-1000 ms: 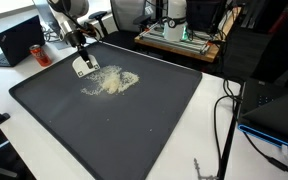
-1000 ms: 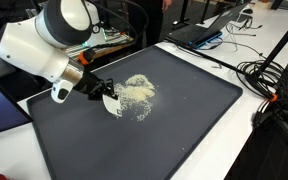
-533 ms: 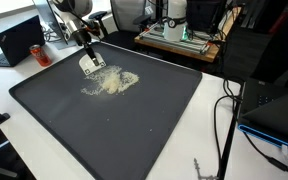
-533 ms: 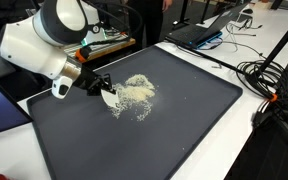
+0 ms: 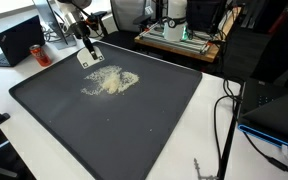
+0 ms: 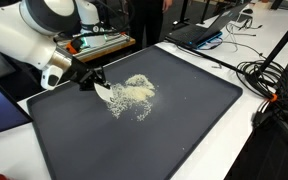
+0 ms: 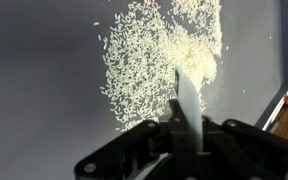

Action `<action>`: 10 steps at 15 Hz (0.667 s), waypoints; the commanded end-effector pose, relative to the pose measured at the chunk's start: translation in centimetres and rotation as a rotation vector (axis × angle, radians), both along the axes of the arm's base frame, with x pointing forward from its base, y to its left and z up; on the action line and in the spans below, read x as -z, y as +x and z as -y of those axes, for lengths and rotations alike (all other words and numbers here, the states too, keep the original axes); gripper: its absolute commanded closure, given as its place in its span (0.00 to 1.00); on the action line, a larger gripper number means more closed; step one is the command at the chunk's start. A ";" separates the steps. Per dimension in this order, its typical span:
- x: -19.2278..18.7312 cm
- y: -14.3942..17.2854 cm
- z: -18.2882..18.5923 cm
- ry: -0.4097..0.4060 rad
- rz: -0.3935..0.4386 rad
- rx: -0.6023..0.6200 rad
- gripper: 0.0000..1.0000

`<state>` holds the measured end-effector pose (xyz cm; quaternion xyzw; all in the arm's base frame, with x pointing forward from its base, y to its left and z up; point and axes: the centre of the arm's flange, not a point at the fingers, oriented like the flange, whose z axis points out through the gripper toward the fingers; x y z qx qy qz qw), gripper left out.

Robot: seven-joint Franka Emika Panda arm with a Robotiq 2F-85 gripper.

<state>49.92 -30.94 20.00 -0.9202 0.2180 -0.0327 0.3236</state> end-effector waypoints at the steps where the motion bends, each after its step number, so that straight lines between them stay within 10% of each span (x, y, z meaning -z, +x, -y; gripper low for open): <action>1: -4.6 -3.2 -0.4 -0.070 0.031 -0.044 0.99; 10: -13.9 -3.8 -8.0 -0.381 0.106 -0.276 0.99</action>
